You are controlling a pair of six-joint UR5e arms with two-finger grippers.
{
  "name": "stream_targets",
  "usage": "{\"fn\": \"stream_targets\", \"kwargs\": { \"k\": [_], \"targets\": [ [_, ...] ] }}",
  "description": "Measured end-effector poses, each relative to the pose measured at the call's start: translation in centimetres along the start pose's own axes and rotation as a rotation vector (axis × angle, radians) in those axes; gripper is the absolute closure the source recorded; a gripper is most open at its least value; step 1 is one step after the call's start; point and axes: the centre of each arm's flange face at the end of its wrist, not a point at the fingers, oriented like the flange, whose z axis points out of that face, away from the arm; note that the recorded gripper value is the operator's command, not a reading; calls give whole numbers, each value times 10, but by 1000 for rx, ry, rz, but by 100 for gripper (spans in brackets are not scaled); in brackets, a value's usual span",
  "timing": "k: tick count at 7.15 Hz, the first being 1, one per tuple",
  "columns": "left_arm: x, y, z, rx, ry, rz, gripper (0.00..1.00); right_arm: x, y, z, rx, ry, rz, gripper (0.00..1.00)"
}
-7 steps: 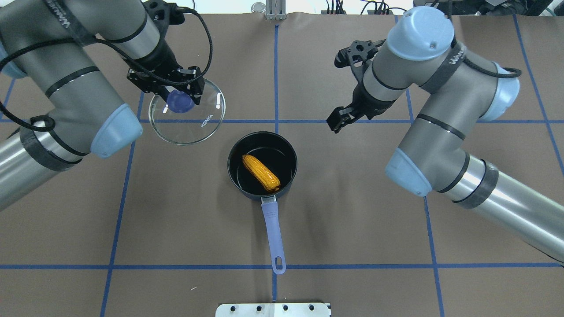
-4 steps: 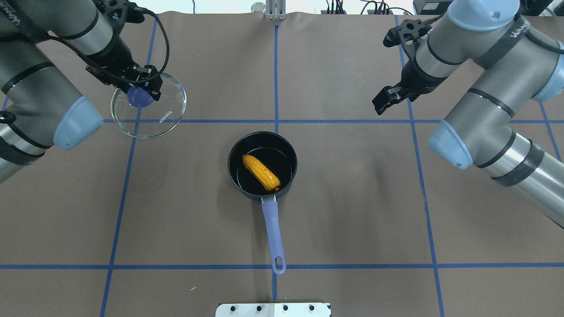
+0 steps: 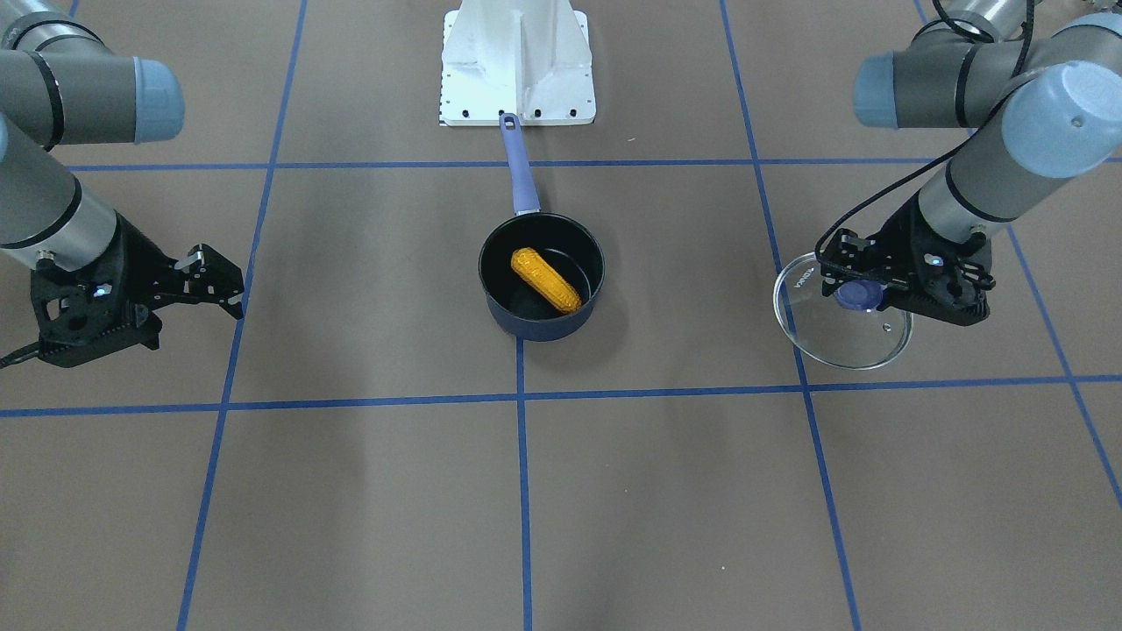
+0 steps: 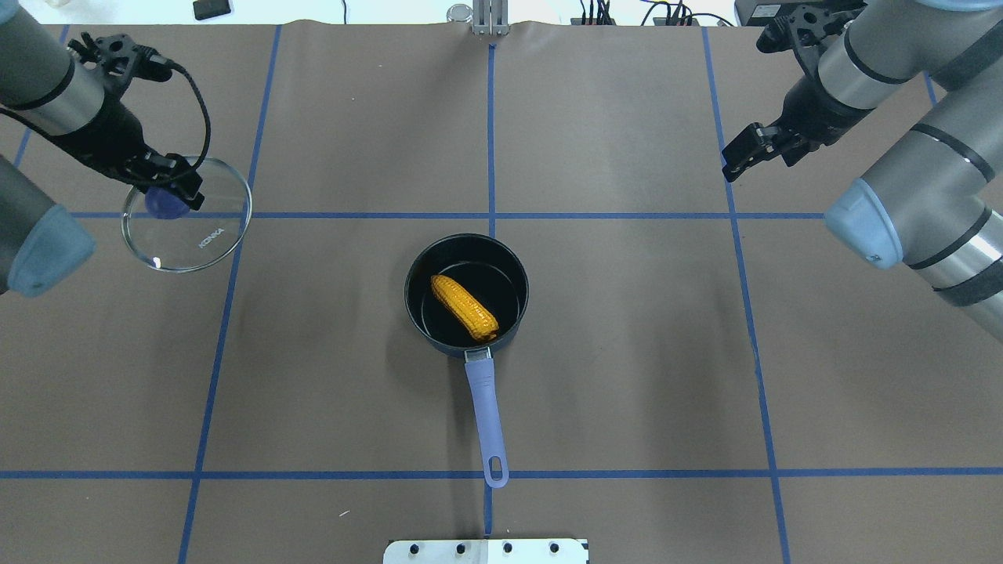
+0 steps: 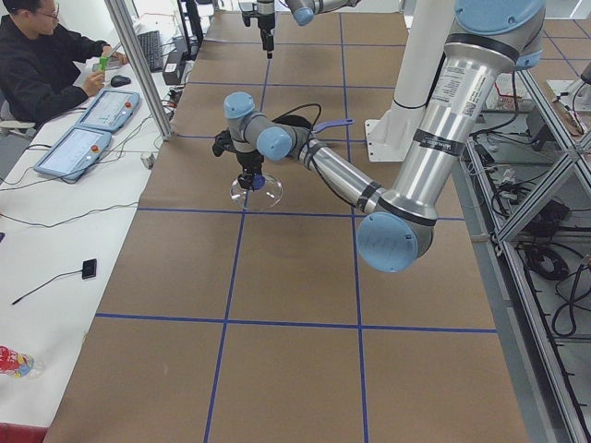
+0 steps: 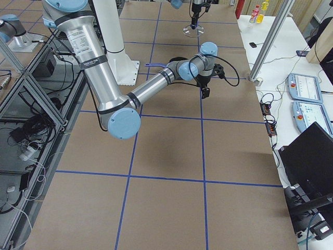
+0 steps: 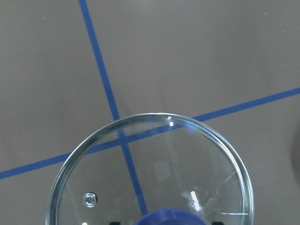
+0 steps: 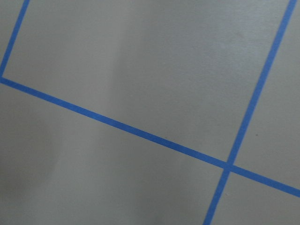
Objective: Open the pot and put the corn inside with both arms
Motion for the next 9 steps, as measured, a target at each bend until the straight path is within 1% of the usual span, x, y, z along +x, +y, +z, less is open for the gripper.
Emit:
{"fn": "stream_targets", "kwargs": {
  "k": [2, 3, 5, 7, 9],
  "targets": [
    [-36, 33, 20, 2, 1, 10, 35, 9, -2, -2, 11, 22, 6, 0],
    [-46, 42, 26, -3, -1, 17, 35, 9, -2, -2, 13, 26, 5, 0],
    [-61, 50, 38, -29, -9, 19, 34, 10, -2, -2, 14, 29, 5, 0],
    [-70, 54, 49, -60, 4, 10, 32, 12, -3, -1, 20, 43, 6, 0],
    [-78, 54, 60, -83, 4, 2, 32, 15, -4, 2, 20, 59, 11, 0]
  ]
}}
